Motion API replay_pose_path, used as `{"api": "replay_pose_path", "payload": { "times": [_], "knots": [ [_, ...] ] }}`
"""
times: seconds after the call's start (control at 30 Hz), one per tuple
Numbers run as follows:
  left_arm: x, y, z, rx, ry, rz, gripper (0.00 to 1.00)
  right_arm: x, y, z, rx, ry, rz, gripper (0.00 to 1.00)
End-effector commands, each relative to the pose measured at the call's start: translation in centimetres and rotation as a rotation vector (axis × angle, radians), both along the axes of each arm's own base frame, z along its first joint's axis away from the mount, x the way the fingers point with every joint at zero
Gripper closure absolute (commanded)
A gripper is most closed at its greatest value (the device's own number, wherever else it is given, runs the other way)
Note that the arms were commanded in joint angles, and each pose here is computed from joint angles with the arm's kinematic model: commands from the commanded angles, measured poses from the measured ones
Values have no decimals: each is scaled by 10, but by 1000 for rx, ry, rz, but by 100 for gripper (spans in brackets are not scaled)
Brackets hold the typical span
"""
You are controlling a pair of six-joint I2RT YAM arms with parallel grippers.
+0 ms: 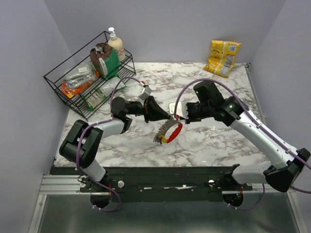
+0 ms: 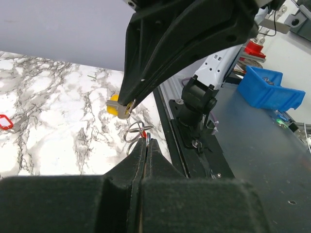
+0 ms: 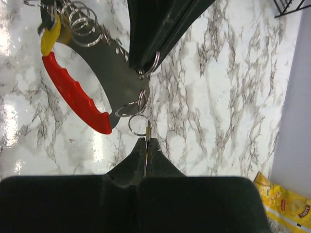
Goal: Remove the keys from the keyring
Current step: Remove the key from the keyring, then place the keyring at the center of the board, then place the key at the center of the board.
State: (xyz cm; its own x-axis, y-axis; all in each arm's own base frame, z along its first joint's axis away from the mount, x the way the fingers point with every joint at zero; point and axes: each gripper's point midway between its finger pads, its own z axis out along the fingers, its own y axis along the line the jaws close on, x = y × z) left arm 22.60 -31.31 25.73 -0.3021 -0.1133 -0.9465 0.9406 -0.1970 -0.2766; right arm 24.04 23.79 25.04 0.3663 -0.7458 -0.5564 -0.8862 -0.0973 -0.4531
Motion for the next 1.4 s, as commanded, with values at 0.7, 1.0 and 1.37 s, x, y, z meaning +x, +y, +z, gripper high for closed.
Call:
{"api": "replay_pose_path", "payload": {
  "times": [0.7, 1.0, 1.37],
  "knots": [
    [85, 45, -52, -47, -104, 282, 100, 67, -75, -113, -49, -54, -351, 99],
    [131, 57, -116, 191, -28, 535, 100, 57, -85, -177, -168, 42, -330, 97],
    [139, 69, -169, 382, 139, 616, 79, 49, -101, -225, -295, 151, -369, 90]
  ]
}}
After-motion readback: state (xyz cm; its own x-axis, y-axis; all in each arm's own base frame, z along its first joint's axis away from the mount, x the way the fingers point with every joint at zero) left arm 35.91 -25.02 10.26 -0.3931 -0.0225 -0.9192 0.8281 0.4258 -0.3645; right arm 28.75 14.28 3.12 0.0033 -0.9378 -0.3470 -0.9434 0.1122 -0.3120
